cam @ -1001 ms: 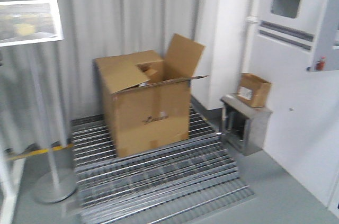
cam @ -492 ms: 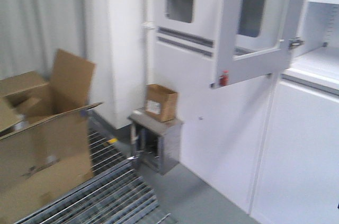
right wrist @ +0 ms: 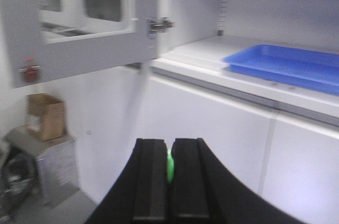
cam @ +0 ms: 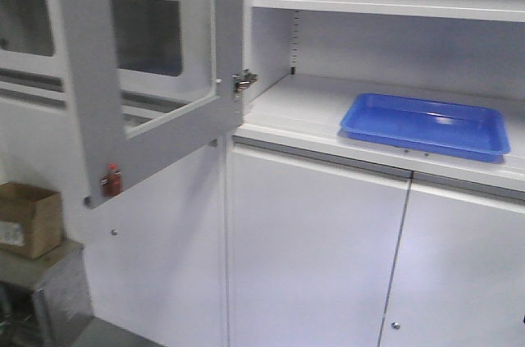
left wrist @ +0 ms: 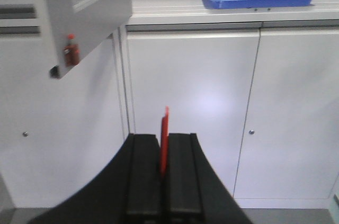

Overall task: Sort red and green spoons into left cabinet
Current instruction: 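Drive the base to the open white cabinet with the blue tray, then approach the blue tray on the cabinet shelf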

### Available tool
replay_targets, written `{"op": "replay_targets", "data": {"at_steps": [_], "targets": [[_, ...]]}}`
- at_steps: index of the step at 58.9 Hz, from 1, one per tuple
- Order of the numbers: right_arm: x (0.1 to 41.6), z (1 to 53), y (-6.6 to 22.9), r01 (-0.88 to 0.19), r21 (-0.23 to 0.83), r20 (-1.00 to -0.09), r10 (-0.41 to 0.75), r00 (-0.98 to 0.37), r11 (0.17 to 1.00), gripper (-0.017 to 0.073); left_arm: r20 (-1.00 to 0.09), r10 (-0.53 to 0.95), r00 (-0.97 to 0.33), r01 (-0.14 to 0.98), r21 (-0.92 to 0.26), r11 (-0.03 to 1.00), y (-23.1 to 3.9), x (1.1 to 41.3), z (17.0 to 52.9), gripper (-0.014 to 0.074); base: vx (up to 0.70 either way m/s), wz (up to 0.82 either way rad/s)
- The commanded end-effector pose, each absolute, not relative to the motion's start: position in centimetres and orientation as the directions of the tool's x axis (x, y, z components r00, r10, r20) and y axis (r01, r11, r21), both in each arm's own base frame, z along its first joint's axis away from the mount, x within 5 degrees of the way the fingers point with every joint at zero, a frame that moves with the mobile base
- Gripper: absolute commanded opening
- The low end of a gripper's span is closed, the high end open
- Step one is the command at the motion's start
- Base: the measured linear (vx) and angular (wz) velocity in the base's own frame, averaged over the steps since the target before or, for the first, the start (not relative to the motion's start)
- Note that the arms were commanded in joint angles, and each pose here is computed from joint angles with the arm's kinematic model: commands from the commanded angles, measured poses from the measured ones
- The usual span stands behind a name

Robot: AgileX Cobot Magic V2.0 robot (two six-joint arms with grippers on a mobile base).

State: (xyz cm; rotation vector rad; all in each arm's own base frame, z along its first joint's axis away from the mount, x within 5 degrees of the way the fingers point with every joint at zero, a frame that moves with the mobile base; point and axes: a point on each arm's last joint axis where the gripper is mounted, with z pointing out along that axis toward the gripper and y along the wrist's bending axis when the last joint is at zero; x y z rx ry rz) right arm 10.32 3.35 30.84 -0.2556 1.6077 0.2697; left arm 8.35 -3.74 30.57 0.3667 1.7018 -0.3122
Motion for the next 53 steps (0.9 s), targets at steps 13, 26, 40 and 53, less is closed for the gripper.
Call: {"op": "replay_targets", "data": {"at_steps": [13,26,40,53], "targets": [[10.4,31.99,3.05,-0.294,0.011,-1.0,0.009,-0.008,0.956,-0.0004,-0.996,0.014,-0.09,0.386,-0.021,0.922,-3.56,8.53,31.82,0.0,0.41,-0.54],[10.4,32.0,3.03,-0.292,0.011,-1.0,0.009,-0.007,0.956,-0.0004,-0.996,0.015,-0.09,0.386,-0.021,0.922,-3.56,8.53,31.81,0.0,0.42,-0.18],[10.4,32.0,3.03,-0.292,0.011,-1.0,0.009,-0.007,0.956,-0.0004,-0.996,0.015,-0.09,0.386,-0.021,0.922,-3.56,8.53,31.81,0.0,0.38,-0.2],[10.4,32.0,3.03,-0.292,0.011,-1.0,0.009,-0.007,0.956,-0.0004,-0.996,0.015,-0.09,0.386,-0.021,0.922,-3.56,8.53,31.81,0.0,0.35,-0.31]]}}
